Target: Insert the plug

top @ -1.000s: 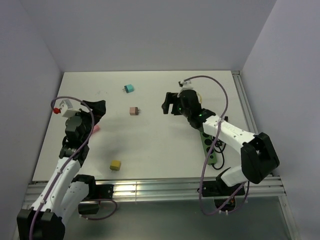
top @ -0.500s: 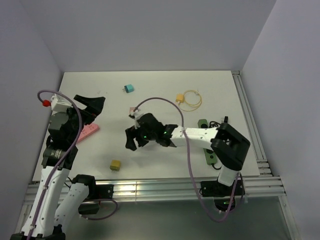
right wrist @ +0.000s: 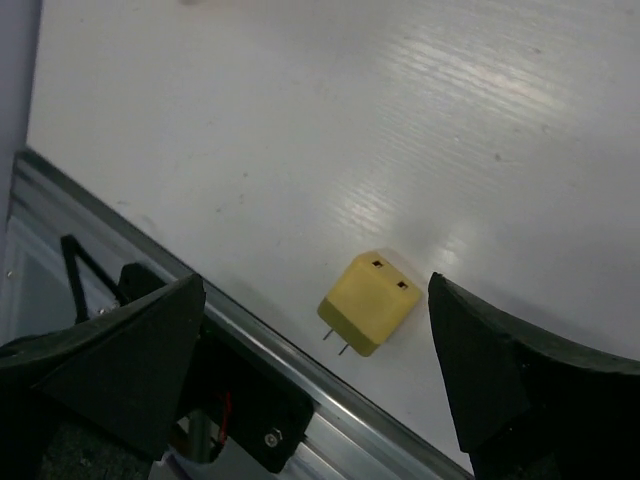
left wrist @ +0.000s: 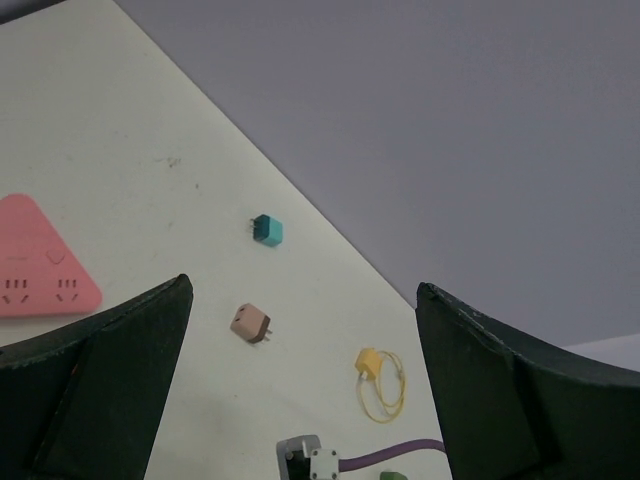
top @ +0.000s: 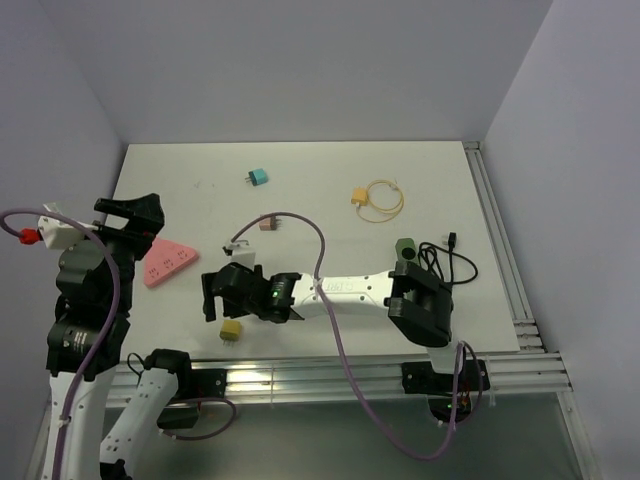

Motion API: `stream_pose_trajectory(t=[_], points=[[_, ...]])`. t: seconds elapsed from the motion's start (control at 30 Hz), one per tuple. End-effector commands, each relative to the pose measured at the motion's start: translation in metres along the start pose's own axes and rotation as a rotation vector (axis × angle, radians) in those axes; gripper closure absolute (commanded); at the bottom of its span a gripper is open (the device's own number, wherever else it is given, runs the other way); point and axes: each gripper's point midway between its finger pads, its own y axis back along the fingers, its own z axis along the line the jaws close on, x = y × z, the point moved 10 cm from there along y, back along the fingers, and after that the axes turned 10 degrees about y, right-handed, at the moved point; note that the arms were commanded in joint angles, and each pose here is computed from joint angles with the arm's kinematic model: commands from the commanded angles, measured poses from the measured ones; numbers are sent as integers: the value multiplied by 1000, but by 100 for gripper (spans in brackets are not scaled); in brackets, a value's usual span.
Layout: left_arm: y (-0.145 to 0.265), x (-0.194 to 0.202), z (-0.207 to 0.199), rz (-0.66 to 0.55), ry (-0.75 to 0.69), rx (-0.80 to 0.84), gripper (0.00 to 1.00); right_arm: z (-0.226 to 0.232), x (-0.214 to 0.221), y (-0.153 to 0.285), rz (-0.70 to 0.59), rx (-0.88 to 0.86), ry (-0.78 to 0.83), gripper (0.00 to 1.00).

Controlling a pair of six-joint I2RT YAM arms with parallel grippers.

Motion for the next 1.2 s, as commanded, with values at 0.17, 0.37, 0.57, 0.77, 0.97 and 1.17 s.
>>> stream_pose_trajectory(t=[0.17, 0.37, 0.57, 0.77, 0.97, 1.17], points=[[18, -11, 4, -54, -21, -10, 1, 18, 13, -3, -87, 313, -87, 0], [26, -14, 5, -65, -27, -2, 1, 25, 22, -11, -85, 406, -143, 4], [38, -23, 3, -92, -23, 24, 1, 18, 34, -14, -84, 356, -176, 12], [45, -23, 2, -75, -9, 62, 2, 21, 44, -28, -22, 356, -155, 13], [41, -16, 4, -41, -5, 72, 2, 23, 43, -28, -26, 335, -160, 13], [39, -14, 6, -45, -6, 57, 2, 23, 50, -35, 6, 334, -153, 15]])
